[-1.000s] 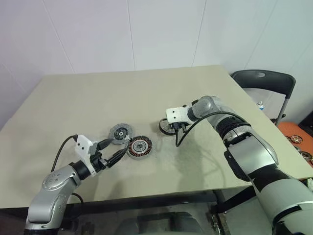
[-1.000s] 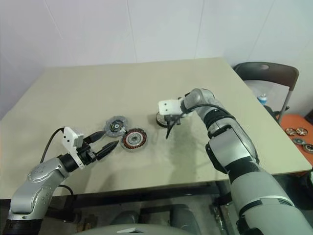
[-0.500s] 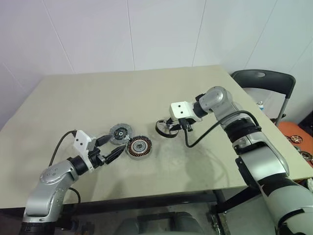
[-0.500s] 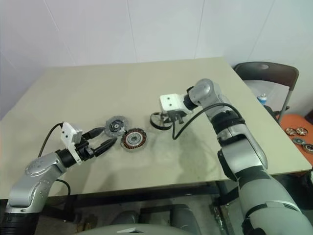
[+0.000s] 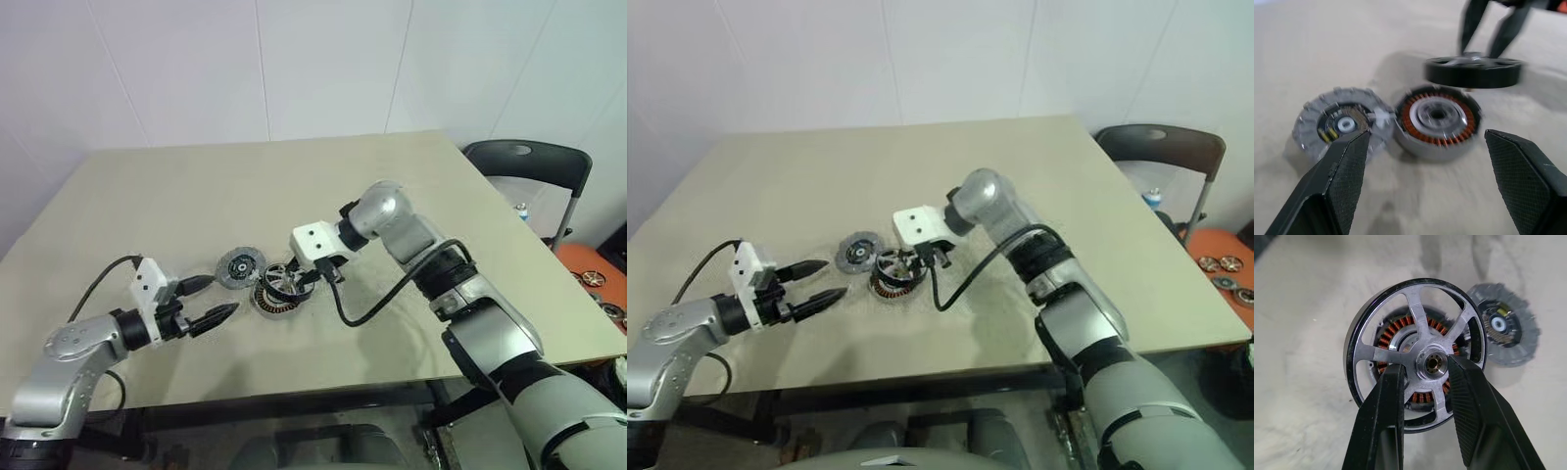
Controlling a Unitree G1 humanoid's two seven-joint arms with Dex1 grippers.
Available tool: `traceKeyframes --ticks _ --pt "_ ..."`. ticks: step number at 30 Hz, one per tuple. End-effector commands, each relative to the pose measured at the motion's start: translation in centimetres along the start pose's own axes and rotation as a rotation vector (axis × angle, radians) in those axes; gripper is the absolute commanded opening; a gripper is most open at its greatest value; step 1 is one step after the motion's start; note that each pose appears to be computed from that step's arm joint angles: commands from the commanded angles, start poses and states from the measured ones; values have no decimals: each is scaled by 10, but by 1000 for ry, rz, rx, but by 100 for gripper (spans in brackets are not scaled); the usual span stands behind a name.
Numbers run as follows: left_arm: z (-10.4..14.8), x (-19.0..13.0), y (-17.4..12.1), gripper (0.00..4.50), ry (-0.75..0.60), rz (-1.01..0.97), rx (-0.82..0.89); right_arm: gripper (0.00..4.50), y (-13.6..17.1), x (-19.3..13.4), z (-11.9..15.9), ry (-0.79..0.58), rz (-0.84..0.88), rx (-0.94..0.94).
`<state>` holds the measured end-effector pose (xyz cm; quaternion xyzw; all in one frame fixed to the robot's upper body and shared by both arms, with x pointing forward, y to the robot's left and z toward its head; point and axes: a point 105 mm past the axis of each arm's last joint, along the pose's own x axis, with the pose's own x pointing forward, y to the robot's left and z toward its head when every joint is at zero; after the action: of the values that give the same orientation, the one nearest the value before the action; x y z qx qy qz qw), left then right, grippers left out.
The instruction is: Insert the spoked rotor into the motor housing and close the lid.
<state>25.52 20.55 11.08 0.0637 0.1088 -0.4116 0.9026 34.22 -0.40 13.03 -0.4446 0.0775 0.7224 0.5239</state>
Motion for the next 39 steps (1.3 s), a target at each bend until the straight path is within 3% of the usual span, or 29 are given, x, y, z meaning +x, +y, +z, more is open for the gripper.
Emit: traceKeyframes --ticks 1,39 --pt "14 -14 -3 402 7 -30 90 96 -16 0 13 4 -32 -75" --pt "10 -11 -10 402 -27 4 55 96 -20 23 -3 80 -41 -164"
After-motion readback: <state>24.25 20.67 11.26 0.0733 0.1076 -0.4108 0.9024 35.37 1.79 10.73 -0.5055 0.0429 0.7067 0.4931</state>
